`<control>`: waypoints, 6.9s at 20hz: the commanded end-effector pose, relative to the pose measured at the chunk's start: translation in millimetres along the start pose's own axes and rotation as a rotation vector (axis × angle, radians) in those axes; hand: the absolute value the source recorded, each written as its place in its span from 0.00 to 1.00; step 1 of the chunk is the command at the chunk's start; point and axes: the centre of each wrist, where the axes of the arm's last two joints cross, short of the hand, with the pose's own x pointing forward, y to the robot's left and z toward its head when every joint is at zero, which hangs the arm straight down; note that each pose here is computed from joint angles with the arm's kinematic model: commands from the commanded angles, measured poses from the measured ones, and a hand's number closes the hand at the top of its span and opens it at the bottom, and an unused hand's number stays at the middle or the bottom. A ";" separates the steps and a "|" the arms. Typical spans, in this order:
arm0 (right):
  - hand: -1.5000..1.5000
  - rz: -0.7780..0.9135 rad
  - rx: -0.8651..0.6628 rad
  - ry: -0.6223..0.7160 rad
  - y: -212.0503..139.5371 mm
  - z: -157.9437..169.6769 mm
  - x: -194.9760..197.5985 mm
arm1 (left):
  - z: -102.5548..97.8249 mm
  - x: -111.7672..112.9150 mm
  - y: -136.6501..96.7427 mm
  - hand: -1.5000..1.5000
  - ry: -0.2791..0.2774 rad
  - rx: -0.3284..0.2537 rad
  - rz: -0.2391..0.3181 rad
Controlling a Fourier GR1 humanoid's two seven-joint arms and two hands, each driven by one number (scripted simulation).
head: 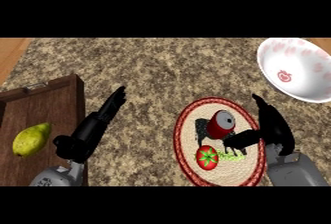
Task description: Pick the can from the placemat and place it in the bowl
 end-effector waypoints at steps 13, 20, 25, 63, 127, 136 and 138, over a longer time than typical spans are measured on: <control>0.00 0.152 0.247 0.217 -4.1 3.6 91.7 | 1.4 -15.8 2.3 0.50 0.006 -0.003 0.011; 0.00 0.177 0.170 0.207 7.2 7.6 106.4 | -2.9 -13.2 5.9 0.50 0.013 0.032 0.011; 0.00 0.197 0.095 0.203 21.7 12.7 114.5 | -8.9 -17.7 20.4 0.50 0.020 0.033 0.012; 1.00 0.242 -0.070 0.160 48.0 -5.6 55.1 | -5.2 -1.2 10.5 0.50 -0.011 0.019 0.015; 0.00 -0.207 -0.838 0.104 -191.0 -169.0 4.4 | 0.5 -6.0 -12.8 0.50 -0.007 -0.020 0.012; 0.00 -0.520 -0.959 0.154 -194.2 -169.1 -40.6 | -7.7 -2.2 1.2 0.50 -0.004 0.005 0.001; 0.00 -0.535 -0.994 0.180 -205.0 -164.7 -55.1 | 0.2 -10.2 6.0 0.50 0.019 0.033 0.007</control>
